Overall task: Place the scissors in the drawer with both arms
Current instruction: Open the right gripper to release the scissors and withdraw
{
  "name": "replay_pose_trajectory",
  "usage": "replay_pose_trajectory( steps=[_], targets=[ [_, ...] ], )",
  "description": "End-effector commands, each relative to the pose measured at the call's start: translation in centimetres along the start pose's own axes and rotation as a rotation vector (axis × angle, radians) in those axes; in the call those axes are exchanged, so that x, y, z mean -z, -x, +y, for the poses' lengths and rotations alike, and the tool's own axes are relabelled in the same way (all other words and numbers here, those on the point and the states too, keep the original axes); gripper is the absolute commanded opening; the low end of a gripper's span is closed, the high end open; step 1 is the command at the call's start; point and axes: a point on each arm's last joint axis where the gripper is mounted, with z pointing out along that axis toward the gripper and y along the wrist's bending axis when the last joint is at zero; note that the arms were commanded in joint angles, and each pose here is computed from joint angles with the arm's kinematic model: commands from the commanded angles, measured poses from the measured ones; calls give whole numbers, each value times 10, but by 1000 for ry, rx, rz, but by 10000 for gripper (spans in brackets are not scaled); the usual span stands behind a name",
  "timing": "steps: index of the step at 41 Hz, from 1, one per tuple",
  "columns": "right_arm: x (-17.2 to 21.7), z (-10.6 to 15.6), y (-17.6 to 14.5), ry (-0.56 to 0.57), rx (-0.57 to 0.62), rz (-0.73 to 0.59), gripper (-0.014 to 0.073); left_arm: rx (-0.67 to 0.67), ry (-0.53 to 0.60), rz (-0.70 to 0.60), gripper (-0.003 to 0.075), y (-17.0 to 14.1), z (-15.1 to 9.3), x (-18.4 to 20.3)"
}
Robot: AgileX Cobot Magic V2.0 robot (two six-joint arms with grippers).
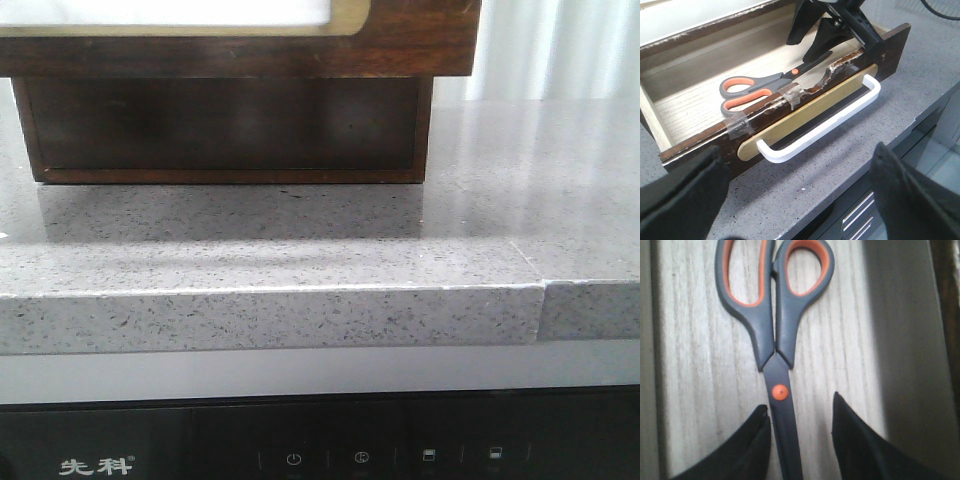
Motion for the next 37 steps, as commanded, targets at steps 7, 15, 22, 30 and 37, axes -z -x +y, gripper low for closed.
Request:
replay_pose_trajectory(
  steps=[7, 15, 22, 30, 37],
  targets=[
    [84, 4, 21, -156, -141, -168, 331, 13, -4, -107, 564, 15, 0, 6],
    [144, 18, 24, -208, -332, -271, 331, 13, -4, -107, 564, 15, 0, 6],
    [194, 39, 15, -240, -520, -301, 331, 13, -4, -107, 564, 15, 0, 6],
    [216, 73, -10, -260, -601, -349, 331, 13, -4, -107, 564, 15, 0, 6],
    [224, 108, -41, -299, -616, -370, 331, 13, -4, -107, 564, 15, 0, 6]
  ],
)
